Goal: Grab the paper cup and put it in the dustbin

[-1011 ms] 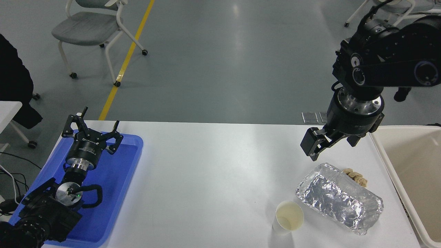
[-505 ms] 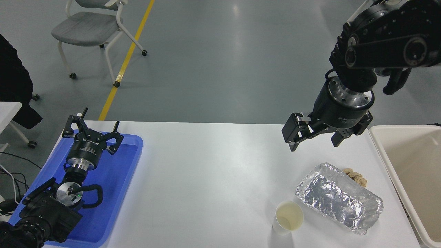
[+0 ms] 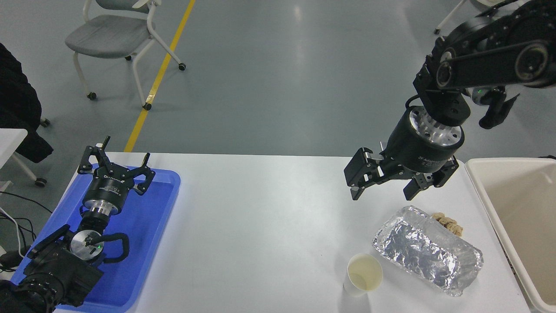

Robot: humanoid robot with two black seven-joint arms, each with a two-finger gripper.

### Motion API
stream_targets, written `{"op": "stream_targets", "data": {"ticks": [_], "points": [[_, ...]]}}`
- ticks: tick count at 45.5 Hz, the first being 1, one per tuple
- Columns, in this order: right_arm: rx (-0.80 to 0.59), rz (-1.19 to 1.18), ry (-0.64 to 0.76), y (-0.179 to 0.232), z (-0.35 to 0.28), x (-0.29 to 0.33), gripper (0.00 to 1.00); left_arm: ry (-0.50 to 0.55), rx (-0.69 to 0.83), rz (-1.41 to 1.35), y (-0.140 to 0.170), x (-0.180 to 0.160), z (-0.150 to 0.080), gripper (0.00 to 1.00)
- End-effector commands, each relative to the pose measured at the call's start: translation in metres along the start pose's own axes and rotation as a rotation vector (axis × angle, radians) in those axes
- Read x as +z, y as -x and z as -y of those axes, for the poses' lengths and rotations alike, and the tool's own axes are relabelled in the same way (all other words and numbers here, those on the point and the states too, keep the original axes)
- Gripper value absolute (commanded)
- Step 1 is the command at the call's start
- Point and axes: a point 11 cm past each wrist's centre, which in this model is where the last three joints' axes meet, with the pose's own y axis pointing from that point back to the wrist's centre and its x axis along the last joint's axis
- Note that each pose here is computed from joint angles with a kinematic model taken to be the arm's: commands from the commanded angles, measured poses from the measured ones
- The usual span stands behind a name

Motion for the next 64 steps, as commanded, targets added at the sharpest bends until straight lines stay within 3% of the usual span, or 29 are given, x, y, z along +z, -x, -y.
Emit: {"op": "stream_targets", "data": {"ticks": [1,10,27,46,53,56,60,64], "points": [[-0.080,-0.033,-0.024,0.010,0.044,0.012,1.00,0.001,0.000,0.000,0.000,0.000,0.000,1.00],[-0.136,-0.067,-0.055,0.021,0.082,0.032,1.00,0.000,0.000,0.001,0.000,0.000,0.000,1.00],[-0.048,-0.090,-0.072,0.015,0.163,0.072,1.00,-0.002,-0.002,0.002,0.000,0.000,0.001,1.00],[-0.062,-0.061,-0.107,0.026,0.216,0.085,0.97,-0.003,-0.002,0.001,0.001,-0.001,0.001,1.00],[-0.057,-0.059,-0.108,0.029,0.231,0.086,0.83,-0.003,-0.003,0.001,0.001,0.000,0.001,1.00],[-0.057,-0.060,-0.111,0.028,0.231,0.086,0.67,-0.003,-0.002,0.001,0.001,-0.001,0.001,1.00],[-0.067,-0.062,-0.107,0.030,0.231,0.088,0.37,-0.003,-0.006,0.000,0.002,-0.001,0.002,1.00],[-0.075,-0.062,-0.098,0.031,0.231,0.091,0.23,-0.003,-0.003,0.001,0.001,0.000,0.001,1.00]]}}
